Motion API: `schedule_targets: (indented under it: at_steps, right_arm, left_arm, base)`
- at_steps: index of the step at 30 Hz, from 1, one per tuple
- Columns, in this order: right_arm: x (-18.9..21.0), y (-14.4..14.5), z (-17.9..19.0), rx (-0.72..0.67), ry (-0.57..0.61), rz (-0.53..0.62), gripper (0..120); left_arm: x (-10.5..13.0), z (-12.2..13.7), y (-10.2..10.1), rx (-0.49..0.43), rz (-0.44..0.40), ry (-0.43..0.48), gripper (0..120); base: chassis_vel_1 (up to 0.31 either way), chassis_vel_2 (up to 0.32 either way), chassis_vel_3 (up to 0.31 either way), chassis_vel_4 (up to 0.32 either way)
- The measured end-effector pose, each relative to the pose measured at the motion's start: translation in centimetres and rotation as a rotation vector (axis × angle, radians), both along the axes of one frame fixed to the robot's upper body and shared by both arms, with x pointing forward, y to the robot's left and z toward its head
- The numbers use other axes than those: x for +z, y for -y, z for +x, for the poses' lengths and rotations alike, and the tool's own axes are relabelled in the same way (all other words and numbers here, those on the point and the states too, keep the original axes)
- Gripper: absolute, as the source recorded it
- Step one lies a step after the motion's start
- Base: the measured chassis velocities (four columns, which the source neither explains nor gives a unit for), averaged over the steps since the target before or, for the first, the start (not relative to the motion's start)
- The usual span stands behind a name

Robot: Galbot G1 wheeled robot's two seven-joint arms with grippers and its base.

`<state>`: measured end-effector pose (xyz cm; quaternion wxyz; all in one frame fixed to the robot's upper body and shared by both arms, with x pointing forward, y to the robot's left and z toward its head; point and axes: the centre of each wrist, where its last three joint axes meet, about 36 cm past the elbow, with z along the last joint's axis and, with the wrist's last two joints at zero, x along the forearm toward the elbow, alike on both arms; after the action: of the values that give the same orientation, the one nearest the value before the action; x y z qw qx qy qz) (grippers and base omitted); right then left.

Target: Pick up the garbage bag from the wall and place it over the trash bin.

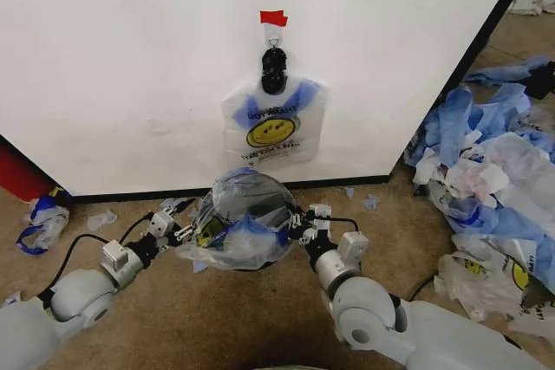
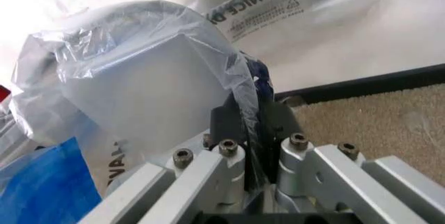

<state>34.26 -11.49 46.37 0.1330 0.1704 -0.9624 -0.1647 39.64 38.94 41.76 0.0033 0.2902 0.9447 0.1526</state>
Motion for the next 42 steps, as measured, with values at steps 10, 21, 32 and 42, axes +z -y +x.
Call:
schedule_targets:
  at_steps: [10, 21, 32, 42]
  right_arm:
    - [-0.5, 0.3, 0.1, -0.001, 0.006, -0.014, 0]
    - [-1.0, 0.5, 0.0, -0.006, 0.008, -0.017, 0]
    - [-2.3, 1.4, 0.2, -0.047, 0.006, -0.023, 0]
    - [-2.7, 2.2, 0.6, -0.118, -0.006, 0.001, 0]
  left_arm:
    - [1.7, 0.1, -0.6, -0.001, 0.015, 0.022, 100]
    - [2.9, 0.6, -1.2, 0.010, 0.030, 0.052, 99]
    - [5.6, 1.2, 0.0, 0.033, -0.026, 0.092, 98]
    - [8.0, -2.1, 5.4, -0.070, -0.135, 0.007, 97]
  base:
    - [0.000, 0.000, 0.000, 0.000]
    - [0.000, 0.000, 0.000, 0.000]
    - [0.000, 0.000, 0.000, 0.000]
    - [0.000, 0.000, 0.000, 0.000]
